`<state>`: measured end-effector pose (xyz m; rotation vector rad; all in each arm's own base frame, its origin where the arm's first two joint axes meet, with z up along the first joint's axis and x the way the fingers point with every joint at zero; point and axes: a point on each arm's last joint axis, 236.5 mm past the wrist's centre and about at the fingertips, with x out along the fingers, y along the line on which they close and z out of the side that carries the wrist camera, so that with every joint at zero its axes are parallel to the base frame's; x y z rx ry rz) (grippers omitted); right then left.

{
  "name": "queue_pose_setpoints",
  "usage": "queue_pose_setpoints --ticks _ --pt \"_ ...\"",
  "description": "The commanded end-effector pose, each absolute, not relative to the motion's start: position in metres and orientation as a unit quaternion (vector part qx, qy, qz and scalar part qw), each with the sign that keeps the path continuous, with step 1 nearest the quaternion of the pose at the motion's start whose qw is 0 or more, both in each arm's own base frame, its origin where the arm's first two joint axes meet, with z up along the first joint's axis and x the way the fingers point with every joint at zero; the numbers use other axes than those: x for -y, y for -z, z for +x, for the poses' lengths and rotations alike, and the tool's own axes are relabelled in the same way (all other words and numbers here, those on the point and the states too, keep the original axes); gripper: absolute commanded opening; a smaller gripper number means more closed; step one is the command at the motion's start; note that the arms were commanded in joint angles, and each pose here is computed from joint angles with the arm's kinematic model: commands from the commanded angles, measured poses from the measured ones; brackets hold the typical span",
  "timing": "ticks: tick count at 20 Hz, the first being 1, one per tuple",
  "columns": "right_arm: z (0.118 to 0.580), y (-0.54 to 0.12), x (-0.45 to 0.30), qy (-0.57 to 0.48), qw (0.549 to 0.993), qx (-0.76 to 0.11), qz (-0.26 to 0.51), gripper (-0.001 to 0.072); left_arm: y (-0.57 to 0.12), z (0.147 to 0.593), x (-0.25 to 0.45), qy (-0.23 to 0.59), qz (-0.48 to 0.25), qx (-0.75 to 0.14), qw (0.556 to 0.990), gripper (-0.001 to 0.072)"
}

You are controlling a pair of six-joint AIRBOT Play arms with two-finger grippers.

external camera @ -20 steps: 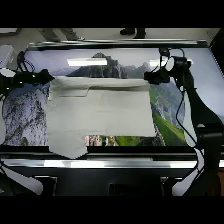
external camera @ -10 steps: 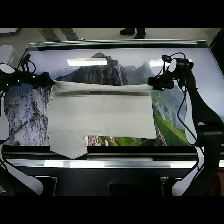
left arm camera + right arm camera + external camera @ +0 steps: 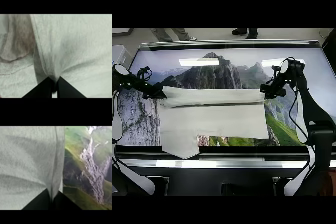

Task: Fold the clothes and pants, and hang the long-sleeved shirts on hangers.

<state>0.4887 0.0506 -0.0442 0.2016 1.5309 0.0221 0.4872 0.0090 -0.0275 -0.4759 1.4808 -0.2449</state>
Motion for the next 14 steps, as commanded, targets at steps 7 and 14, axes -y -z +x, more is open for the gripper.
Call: queue_pose_setpoints --ticks 7,14 --pt "0.464 0.072 -0.058 0.005 0.658 -0.744 0.118 0.003 0.068 0.476 -0.005 0.103 -0.204 -0.707 0.669 0.0019" --pt "0.443 0.077 -0.066 0.0 0.617 -0.776 0.132 0.038 0.077 0.479 -0.012 0.09 -0.196 -0.708 0.673 0.0055"
